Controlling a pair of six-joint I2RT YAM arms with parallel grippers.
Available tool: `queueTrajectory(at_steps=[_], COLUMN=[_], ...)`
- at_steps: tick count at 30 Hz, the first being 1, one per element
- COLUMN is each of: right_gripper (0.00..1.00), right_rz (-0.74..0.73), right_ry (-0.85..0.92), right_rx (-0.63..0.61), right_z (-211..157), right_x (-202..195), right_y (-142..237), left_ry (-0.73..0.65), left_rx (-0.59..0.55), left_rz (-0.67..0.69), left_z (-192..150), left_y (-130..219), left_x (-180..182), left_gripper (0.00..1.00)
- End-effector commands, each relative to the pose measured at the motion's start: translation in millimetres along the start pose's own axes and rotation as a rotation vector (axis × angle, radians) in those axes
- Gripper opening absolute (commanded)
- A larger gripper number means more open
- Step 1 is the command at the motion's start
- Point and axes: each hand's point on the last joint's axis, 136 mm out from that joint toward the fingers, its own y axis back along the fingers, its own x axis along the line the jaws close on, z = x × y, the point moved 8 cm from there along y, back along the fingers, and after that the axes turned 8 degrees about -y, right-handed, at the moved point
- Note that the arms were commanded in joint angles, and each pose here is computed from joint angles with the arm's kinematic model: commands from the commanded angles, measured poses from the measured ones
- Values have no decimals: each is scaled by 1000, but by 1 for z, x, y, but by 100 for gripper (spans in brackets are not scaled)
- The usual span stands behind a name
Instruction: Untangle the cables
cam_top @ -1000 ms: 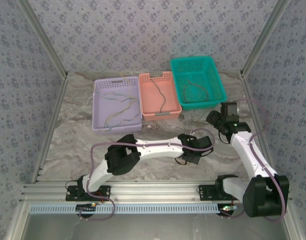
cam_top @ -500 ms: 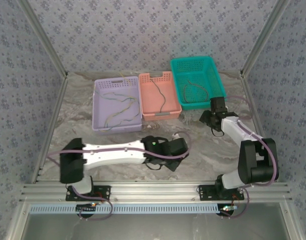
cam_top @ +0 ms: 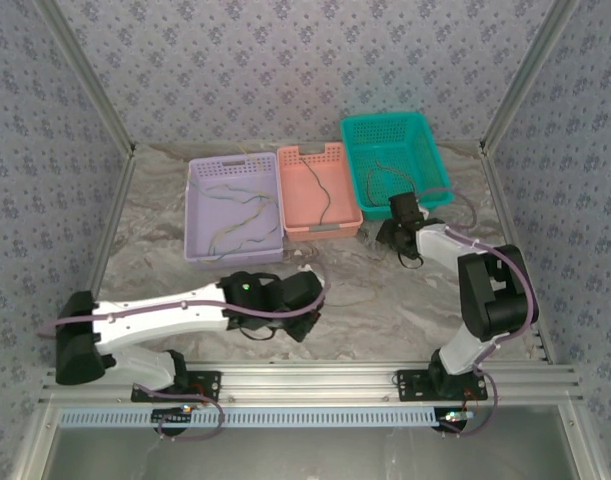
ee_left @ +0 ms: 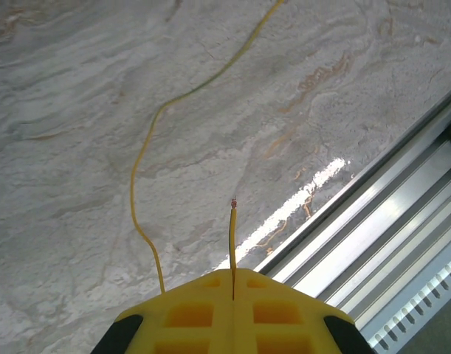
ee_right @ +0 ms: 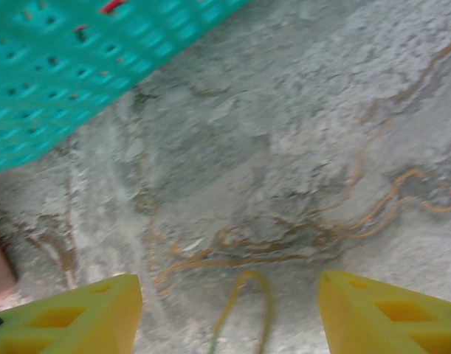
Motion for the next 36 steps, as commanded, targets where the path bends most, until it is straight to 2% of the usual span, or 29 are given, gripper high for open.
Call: queueTrajectory(at_steps=[1, 3, 8, 11, 13, 16, 19, 22, 27, 31, 36], right_gripper=[65, 60, 25, 13, 0, 0, 0, 0, 0, 0, 0], right_rz=[-33, -42, -90, -89, -86, -47, 10, 74, 245, 455, 707], right_ry=[-45, -52, -74, -84, -91, -92, -66, -47, -39, 72, 233], right_rx=[-42, -41, -44, -41, -50, -93, -174, -252, -303, -305, -258], right_z=[-4, -7, -10, -10, -8, -1, 16, 39, 92, 119, 116], right_x=[2, 2, -3, -5, -5, -1, 12, 28, 60, 115, 200], right_y=[-2, -6, -14, -16, -14, -1, 31, 72, 125, 165, 196], left_ry=[2, 18, 44, 65, 83, 138, 224, 319, 491, 668, 806], left_rx=[-30, -51, -85, -101, -107, -126, -140, -161, -249, -408, -705], left_rz=[-22, -27, -44, -52, -51, -35, -8, 56, 189, 250, 168], left_z=[-5, -6, -11, -13, -14, -17, -25, -39, -71, -94, -101], left_y=[13, 18, 25, 26, 27, 32, 40, 49, 57, 74, 99], left_x=[8, 13, 19, 22, 25, 35, 49, 66, 93, 113, 126], left_gripper=[0, 0, 0, 0, 0, 0, 0, 0, 0, 0, 0])
